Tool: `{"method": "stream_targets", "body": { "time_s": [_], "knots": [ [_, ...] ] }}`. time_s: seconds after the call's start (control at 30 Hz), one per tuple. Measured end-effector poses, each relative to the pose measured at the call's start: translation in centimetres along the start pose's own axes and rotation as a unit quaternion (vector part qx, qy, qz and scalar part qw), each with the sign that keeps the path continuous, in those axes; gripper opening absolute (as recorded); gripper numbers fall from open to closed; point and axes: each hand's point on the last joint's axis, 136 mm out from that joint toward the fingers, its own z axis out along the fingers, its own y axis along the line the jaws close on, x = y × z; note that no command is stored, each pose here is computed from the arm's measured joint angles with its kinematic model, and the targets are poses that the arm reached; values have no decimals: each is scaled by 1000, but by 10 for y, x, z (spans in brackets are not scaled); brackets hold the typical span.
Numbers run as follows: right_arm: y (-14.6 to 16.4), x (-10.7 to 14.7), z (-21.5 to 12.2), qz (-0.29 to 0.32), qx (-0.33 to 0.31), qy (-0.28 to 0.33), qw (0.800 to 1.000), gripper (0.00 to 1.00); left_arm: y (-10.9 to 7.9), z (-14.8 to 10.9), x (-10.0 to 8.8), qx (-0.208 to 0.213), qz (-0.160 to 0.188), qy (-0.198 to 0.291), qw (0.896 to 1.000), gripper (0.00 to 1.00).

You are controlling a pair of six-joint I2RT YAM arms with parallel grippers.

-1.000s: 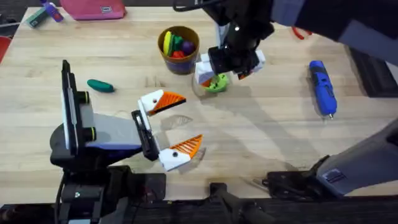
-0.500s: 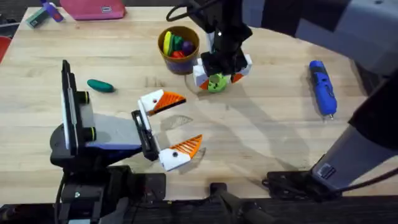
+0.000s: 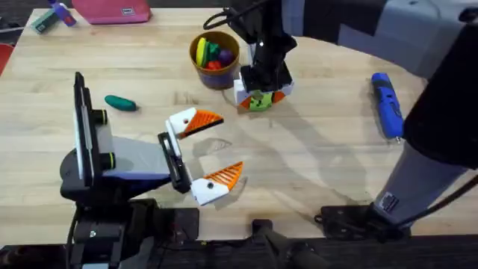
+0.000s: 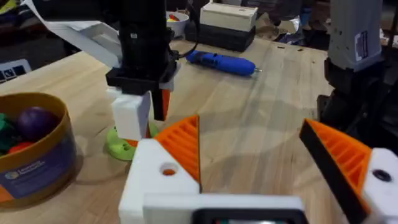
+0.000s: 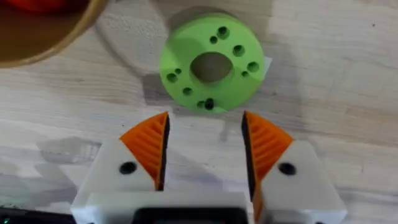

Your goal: Pick up the gripper from the table and insert it into the empty holder that is missing its gripper. Then pick up a screw, insert it into the mounting hole, and use the screwdriver to tighten it. Finally, clean up the table by picking up the vegetable and placing it into the bucket.

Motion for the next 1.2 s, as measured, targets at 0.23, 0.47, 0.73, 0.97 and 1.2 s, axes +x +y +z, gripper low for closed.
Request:
{"method": "stream_targets", "body": {
  "time_s": [0.23,0.47,0.73,0.97,1.2],
  "knots": [
    [2,-2,1,0,-5,-3,1000,578,0,0,0,0,0,0,1000,988],
    [3,-3,12,2,0,6,1000,536,0,0,0,0,0,0,1000,988],
    [4,-5,14,2,-1,3,1000,469,0,0,0,0,0,0,1000,987],
    [3,-6,14,3,-2,2,1000,457,0,0,0,0,0,0,1000,986],
    [1,-9,14,8,-4,0,1000,429,0,0,0,0,0,0,1000,985]
  ]
}}
